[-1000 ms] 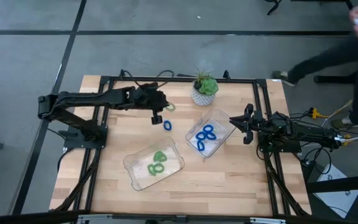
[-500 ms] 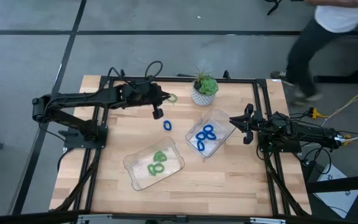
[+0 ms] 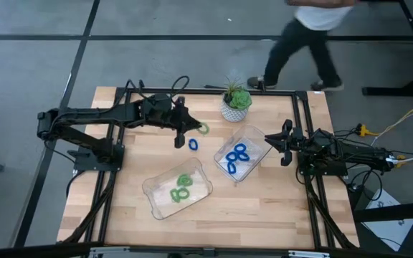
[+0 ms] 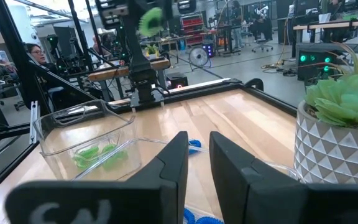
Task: Sort spring keychains
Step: Put the green spring keychain into the bottom transparent bin
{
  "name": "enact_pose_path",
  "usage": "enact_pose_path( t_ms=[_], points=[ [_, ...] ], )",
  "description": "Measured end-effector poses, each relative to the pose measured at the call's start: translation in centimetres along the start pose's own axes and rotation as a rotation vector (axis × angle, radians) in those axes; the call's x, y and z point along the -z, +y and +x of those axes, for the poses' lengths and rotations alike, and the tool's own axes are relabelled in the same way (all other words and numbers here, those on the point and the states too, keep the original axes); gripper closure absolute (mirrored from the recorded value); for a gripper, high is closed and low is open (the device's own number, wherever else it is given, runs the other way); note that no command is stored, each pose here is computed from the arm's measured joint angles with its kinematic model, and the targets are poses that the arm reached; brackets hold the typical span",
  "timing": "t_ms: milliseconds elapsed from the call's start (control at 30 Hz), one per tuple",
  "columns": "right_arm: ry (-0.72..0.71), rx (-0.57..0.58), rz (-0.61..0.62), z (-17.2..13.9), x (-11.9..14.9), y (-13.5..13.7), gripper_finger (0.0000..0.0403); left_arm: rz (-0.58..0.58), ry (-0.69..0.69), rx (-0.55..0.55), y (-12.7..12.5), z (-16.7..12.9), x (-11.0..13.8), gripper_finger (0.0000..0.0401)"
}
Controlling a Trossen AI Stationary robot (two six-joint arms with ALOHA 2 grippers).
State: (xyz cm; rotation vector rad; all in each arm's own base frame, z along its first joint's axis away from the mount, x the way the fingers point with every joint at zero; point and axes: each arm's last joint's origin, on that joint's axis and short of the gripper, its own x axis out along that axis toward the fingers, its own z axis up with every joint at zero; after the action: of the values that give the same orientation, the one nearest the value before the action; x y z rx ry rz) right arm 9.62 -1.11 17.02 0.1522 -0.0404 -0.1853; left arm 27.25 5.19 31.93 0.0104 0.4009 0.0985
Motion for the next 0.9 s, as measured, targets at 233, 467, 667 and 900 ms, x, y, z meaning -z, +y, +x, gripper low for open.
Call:
enact_pose_path(
  t_ms=[233, 467, 667, 900],
  points=[
    [0.000, 0.000, 0.000, 0.0, 0.0, 0.0, 0.0336, -0.042, -0.001, 0.181, -2.4, 0.0, -0.1, 0.0374],
    [0.000, 0.000, 0.000, 0.0, 0.0, 0.0, 0.0336, -0.028, 0.012, 0.332, -5.6, -0.2, -0.1, 0.0373],
    [0.000, 0.000, 0.000, 0.0, 0.0, 0.0, 0.0336, -0.103, 0.113, 0.558, -8.5, -0.8, 0.6, 0.0372],
    [0.000, 0.000, 0.000, 0.0, 0.0, 0.0, 0.0336, -0.139, 0.255, 0.629, -11.0, -1.6, 1.8, 0.0373]
  ],
)
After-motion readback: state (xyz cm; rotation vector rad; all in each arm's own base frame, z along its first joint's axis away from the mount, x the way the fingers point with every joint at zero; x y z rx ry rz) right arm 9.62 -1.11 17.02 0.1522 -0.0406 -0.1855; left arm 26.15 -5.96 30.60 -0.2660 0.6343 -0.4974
